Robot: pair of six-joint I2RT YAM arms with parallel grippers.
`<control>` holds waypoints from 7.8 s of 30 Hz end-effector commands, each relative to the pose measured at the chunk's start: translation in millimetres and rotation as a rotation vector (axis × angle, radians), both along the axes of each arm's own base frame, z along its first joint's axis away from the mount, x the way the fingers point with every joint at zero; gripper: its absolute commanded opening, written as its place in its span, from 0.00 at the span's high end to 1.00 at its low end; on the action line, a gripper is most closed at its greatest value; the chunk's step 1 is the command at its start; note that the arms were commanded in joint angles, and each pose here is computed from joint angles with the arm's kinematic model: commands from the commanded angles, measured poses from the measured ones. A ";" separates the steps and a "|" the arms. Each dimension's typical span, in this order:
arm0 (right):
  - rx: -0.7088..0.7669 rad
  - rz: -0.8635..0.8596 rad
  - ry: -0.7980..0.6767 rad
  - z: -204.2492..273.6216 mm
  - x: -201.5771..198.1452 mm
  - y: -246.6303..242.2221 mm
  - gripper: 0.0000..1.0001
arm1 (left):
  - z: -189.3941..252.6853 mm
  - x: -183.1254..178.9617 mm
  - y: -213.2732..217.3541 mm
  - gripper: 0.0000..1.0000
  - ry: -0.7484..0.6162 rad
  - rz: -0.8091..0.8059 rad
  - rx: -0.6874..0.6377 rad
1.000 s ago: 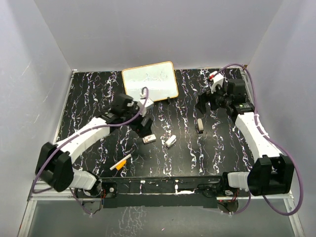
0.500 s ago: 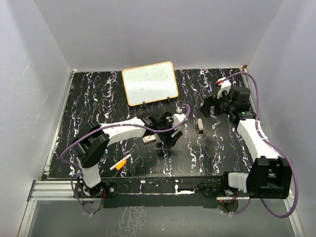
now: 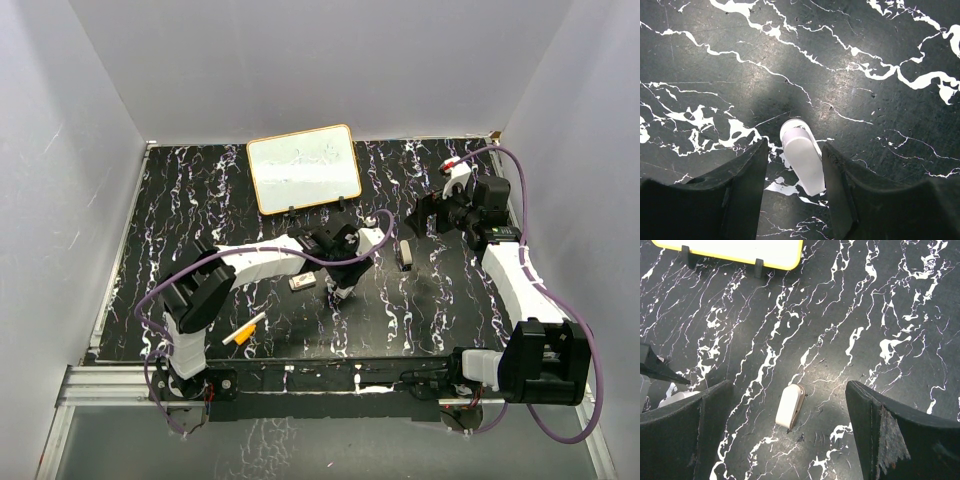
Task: Load the staples into the stapler
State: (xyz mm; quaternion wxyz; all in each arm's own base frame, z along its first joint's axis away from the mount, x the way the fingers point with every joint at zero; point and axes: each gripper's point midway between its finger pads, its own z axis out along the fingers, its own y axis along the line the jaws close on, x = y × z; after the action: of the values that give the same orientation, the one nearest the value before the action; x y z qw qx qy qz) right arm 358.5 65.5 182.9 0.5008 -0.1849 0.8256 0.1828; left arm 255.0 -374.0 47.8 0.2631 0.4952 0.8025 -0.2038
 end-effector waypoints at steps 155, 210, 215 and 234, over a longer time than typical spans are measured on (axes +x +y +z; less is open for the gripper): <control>0.019 0.527 0.008 -131.7 -49.0 196.8 0.32 | 46.8 72.5 102.6 0.93 -0.096 -0.541 -0.413; -0.298 0.223 0.189 -73.5 6.4 47.2 0.92 | 127.5 77.6 111.0 0.11 -0.221 -0.330 -0.368; -0.071 0.697 -0.082 -4.5 -32.6 115.0 0.92 | 136.6 59.2 76.4 0.12 -0.129 -0.363 -0.481; 0.127 1.041 -0.273 46.6 -83.5 188.2 0.92 | 141.4 19.6 16.2 0.38 0.046 -0.427 -0.615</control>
State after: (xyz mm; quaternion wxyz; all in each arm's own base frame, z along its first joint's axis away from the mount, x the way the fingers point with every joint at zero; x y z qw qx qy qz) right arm 276.5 247.7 205.2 0.4172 -0.5478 0.5839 0.4300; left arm 285.2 -355.8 174.7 0.3281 0.5351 0.6174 -0.4741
